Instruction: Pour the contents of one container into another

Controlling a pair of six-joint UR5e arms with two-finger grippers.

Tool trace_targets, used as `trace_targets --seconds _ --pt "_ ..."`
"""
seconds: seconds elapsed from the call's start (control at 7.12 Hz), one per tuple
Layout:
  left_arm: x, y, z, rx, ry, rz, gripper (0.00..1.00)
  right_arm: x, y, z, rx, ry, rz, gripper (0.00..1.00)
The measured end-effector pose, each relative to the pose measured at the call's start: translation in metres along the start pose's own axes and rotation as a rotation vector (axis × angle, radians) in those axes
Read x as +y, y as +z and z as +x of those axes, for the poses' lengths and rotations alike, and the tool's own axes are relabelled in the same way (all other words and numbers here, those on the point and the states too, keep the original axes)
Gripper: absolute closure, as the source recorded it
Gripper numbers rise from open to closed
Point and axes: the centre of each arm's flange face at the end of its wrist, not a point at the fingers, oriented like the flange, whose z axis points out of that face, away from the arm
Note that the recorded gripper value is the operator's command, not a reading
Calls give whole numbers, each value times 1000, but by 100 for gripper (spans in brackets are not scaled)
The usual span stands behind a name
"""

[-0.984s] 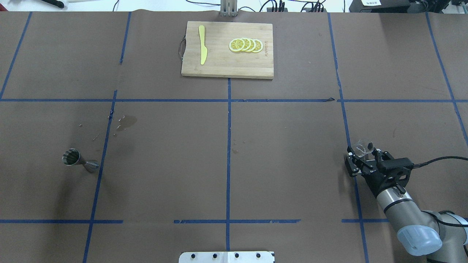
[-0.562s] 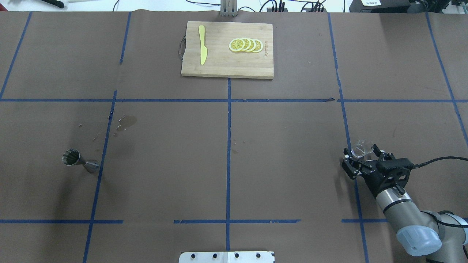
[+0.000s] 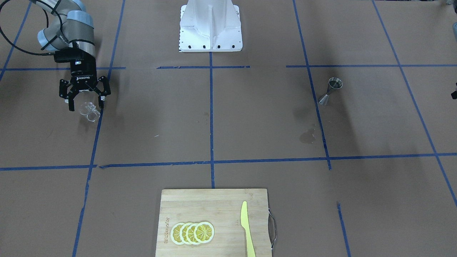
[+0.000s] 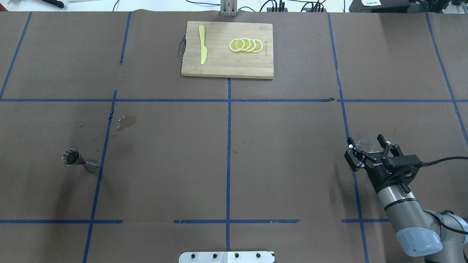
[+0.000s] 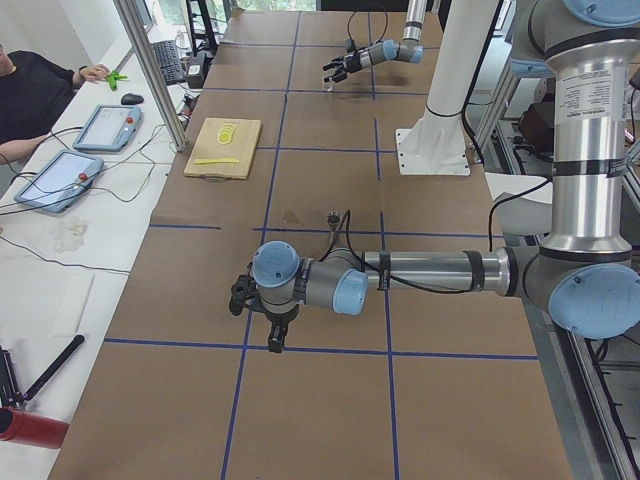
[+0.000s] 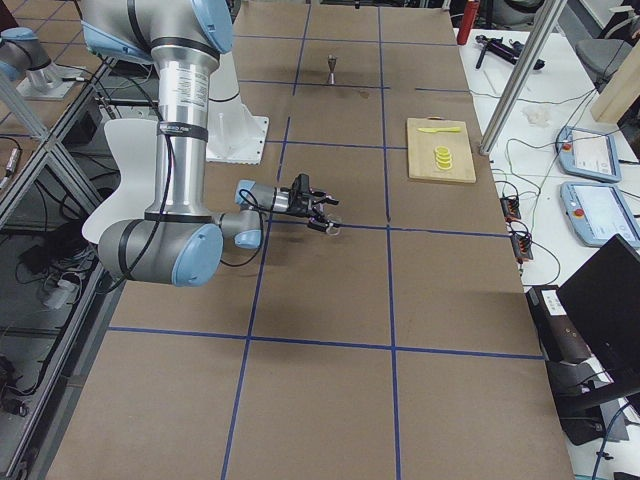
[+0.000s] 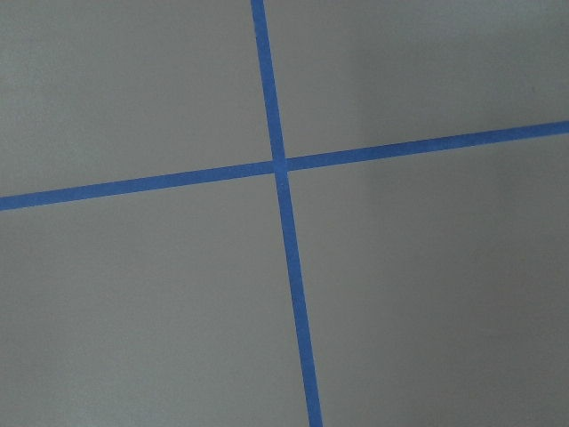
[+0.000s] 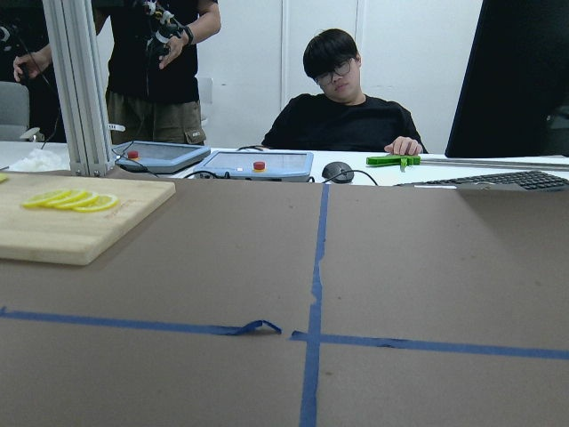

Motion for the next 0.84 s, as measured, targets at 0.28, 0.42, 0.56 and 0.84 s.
trace_targets --seconds 0.28,0.42,0.56,0.84 --pt "-1 0 1 0 1 1 0 -28 -3 -11 -21 0 1 0" --pt "-1 -1 1 -1 2 2 0 -46 3 -11 -40 17 -35 0" --pt "-2 -1 1 -1 3 3 0 -68 17 -5 -55 27 -88 0" --pt "-4 -1 1 -2 2 3 0 -131 61 36 -48 -4 -252 0"
